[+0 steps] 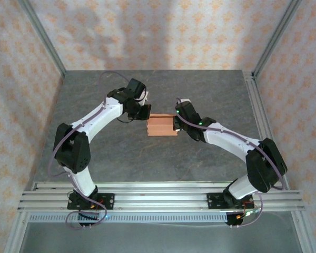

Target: Fold the paper box

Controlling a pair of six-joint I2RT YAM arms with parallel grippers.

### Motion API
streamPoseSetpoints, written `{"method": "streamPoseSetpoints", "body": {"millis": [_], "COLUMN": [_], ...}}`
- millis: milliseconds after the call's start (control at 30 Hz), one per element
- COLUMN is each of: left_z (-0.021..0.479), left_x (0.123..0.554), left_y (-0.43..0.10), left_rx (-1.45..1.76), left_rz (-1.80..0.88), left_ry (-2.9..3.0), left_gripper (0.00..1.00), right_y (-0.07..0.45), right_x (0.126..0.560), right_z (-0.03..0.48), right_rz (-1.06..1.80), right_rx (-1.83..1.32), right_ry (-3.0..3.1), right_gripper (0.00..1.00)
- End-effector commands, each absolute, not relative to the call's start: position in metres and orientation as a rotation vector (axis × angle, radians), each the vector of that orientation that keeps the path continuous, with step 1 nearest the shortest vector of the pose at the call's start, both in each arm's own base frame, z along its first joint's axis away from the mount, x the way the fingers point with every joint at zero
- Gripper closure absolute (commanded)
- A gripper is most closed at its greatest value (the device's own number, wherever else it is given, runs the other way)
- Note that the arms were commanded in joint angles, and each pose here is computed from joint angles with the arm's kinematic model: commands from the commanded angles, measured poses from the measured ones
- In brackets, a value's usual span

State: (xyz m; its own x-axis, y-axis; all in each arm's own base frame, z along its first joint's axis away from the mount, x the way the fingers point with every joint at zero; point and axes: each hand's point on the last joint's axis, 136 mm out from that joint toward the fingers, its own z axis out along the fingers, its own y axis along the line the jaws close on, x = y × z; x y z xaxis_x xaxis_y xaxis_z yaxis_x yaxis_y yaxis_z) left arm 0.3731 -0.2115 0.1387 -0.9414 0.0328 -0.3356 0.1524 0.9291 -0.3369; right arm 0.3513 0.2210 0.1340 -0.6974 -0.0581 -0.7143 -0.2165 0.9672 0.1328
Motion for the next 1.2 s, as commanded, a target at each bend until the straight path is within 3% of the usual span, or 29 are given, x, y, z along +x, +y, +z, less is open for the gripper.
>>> {"method": "streamPoseSetpoints", "body": {"millis": [0, 267, 500, 533, 700, 733, 833, 967, 1167], "left_z": [0.128, 0.108, 0.146, 0.151, 0.171, 0.173, 0.177, 0.163, 0.126], "left_x": [0.366, 0.353, 0.349, 0.347, 0.339, 0.339, 0.347, 0.357, 0.361], "left_y": [-0.216, -0.218, -0.212, -0.211, -0.205, -0.204, -0.201, -0.206, -0.204], "left_rx": [0.213, 0.211, 0.277, 0.291, 0.314, 0.293, 0.163, 0.005, -0.08], "left_rz": [-0.524, -0.539, -0.501, -0.495, -0.476, -0.479, -0.507, -0.542, -0.491], "left_ry": [2.733, 2.71, 2.593, 2.579, 2.543, 2.536, 2.523, 2.577, 2.67], "left_gripper": [1.0, 1.0, 0.64, 0.54, 0.42, 0.34, 0.24, 0.31, 0.53], "right_y": [0.229, 0.24, 0.23, 0.23, 0.233, 0.233, 0.233, 0.232, 0.232], "right_x": [0.345, 0.333, 0.333, 0.333, 0.335, 0.336, 0.336, 0.336, 0.336], "right_z": [0.122, 0.096, 0.101, 0.1, 0.098, 0.098, 0.097, 0.096, 0.096], "right_rz": [0.289, 0.287, 0.212, 0.21, 0.226, 0.226, 0.224, 0.22, 0.222], "right_rx": [-0.256, -0.349, -0.347, -0.345, -0.331, -0.331, -0.327, -0.318, -0.311], "right_ry": [2.28, 2.193, 2.174, 2.175, 2.183, 2.184, 2.188, 2.193, 2.199], "right_gripper": [1.0, 1.0, 1.0, 1.0, 1.0, 1.0, 1.0, 1.0, 1.0]}}
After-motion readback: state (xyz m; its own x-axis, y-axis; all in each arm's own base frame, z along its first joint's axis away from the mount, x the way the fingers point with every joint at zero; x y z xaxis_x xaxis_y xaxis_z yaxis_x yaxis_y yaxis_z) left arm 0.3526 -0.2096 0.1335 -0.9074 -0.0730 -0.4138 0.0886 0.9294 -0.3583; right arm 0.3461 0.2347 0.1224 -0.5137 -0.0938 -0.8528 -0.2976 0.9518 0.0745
